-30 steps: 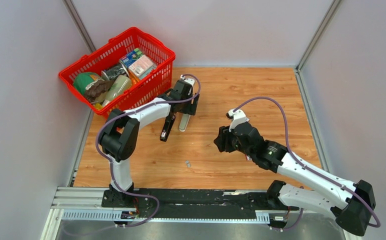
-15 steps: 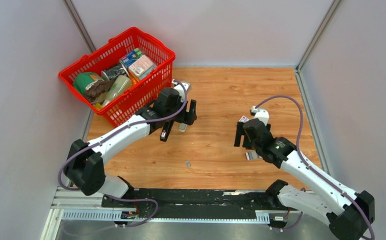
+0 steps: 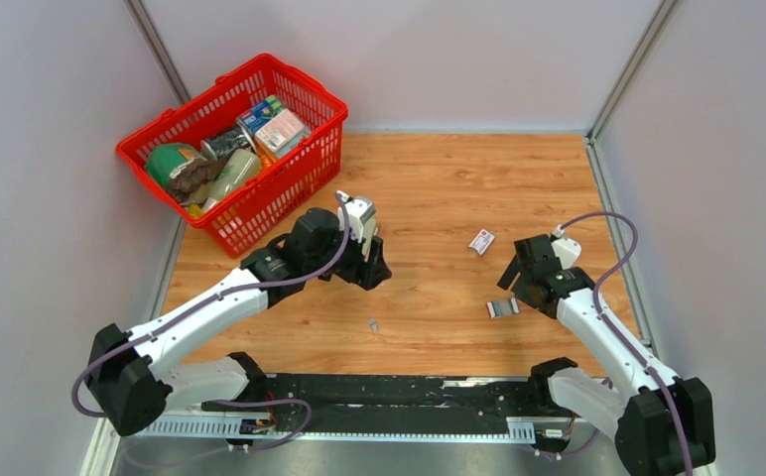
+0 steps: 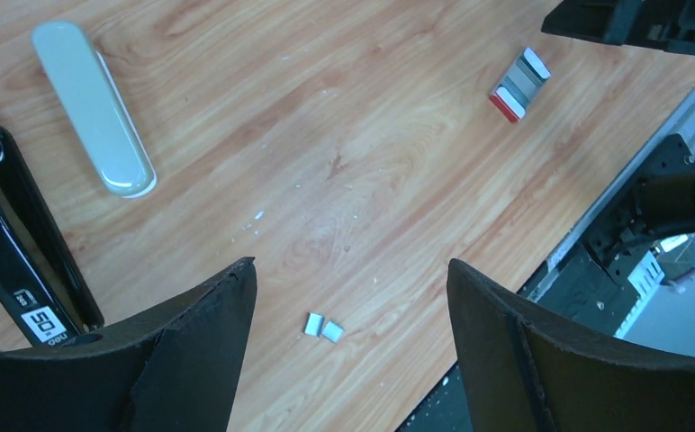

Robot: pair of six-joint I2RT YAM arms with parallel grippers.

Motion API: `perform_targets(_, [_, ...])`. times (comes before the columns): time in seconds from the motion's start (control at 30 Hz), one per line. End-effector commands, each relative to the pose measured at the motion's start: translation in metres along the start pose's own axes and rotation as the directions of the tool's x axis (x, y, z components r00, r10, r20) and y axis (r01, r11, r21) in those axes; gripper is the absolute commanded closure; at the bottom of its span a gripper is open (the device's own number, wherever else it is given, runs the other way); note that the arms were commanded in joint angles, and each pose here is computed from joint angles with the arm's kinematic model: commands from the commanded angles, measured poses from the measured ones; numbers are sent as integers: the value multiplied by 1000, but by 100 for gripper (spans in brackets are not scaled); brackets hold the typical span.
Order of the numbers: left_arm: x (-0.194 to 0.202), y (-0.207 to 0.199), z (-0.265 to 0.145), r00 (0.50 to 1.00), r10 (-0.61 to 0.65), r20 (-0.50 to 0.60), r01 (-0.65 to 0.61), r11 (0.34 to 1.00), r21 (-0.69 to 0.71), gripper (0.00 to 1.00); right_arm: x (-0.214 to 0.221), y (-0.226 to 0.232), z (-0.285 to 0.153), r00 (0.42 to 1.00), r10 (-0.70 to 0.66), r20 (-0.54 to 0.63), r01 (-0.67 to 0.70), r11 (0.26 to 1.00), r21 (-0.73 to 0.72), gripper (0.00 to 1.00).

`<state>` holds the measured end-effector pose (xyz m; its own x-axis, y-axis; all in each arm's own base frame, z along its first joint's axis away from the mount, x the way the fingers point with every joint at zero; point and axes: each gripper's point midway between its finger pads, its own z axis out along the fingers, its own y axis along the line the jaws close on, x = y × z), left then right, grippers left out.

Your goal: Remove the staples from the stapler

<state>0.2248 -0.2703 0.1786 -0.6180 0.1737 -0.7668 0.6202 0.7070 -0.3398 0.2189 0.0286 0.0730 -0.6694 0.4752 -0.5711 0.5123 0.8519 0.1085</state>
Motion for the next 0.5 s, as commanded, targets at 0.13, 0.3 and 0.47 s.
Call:
perform_targets(0.13, [9, -16, -13, 1000, 7, 12, -9, 995, 95, 16, -7, 4, 19, 986, 164, 14, -164, 986, 15, 16])
perform_targets(0.3, [15, -21, -10, 1000, 9, 2, -9, 991, 132, 16, 3, 7, 31, 975, 224, -14, -223, 974, 27, 16])
perform_targets(0.47, [20, -23, -6, 1000, 10, -16, -7, 988, 156, 16, 12, 9, 38, 964, 262, -50, -260, 965, 43, 16])
